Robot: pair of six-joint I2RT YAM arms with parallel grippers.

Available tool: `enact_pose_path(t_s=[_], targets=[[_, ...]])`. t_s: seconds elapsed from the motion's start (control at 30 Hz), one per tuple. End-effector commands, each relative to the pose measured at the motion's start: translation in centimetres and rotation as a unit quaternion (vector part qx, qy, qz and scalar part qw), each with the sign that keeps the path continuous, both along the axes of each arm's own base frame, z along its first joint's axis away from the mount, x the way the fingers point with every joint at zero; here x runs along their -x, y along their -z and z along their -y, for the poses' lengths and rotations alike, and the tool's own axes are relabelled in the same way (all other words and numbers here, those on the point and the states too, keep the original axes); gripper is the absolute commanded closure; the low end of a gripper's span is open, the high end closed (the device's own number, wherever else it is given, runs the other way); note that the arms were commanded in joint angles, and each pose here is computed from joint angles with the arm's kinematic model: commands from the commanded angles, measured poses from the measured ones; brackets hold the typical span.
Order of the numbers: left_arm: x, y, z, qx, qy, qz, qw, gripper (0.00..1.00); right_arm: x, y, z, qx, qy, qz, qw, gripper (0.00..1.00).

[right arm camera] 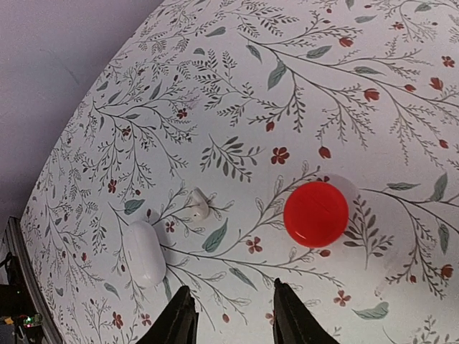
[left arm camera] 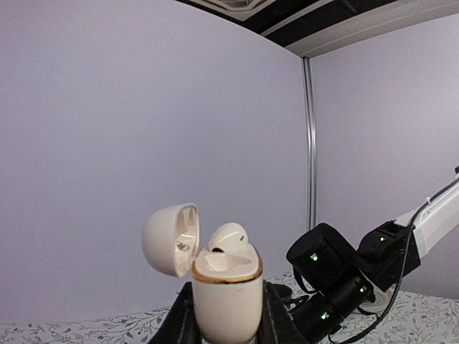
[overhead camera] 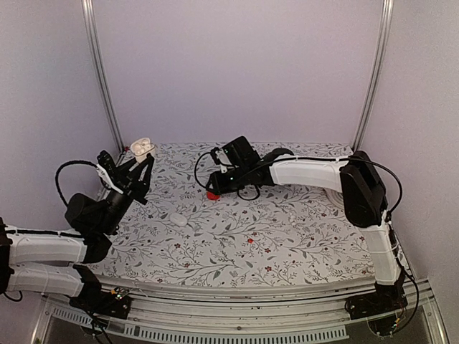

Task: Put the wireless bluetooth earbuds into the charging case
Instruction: Pick up the left earbud from the center of the board.

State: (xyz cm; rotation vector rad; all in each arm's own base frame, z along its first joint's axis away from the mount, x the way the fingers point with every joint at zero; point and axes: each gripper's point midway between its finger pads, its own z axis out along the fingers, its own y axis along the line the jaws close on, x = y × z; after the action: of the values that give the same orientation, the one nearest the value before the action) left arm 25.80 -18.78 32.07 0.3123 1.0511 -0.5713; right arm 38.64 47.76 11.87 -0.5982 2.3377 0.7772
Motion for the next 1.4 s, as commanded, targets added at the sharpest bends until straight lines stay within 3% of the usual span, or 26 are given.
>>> enact_pose_path(t_s=[0.0,0.37,0.67,1.1,1.37], targets=[[-0.7,0.1,-1.5,-0.002,-0.023,-0.019,1.000,1.00,-0.4,0.3,-4.1,-0.030,-0.038,0.035,0.998,0.62],[-0.5,0.1,-2.3,0.014,-0.022,-0.035,0.999,1.00,-2.4,4.6,-9.5,-0.029,-0.084,0.105,0.991,0.60],[-0.5,-0.2,-2.0,0.013,-0.016,-0.033,0.999,1.00,-0.8,7.5,-12.1,-0.015,-0.117,0.132,0.984,0.55],[-0.6,0.1,-1.8,0.012,-0.012,-0.037,0.999,1.00,-0.6,9.7,-12.0,0.033,-0.118,0.150,0.981,0.54],[-0.8,0.3,-1.8,0.012,-0.011,-0.041,0.999,1.00,0.5,10.6,-11.5,0.083,-0.132,0.173,0.972,0.59]])
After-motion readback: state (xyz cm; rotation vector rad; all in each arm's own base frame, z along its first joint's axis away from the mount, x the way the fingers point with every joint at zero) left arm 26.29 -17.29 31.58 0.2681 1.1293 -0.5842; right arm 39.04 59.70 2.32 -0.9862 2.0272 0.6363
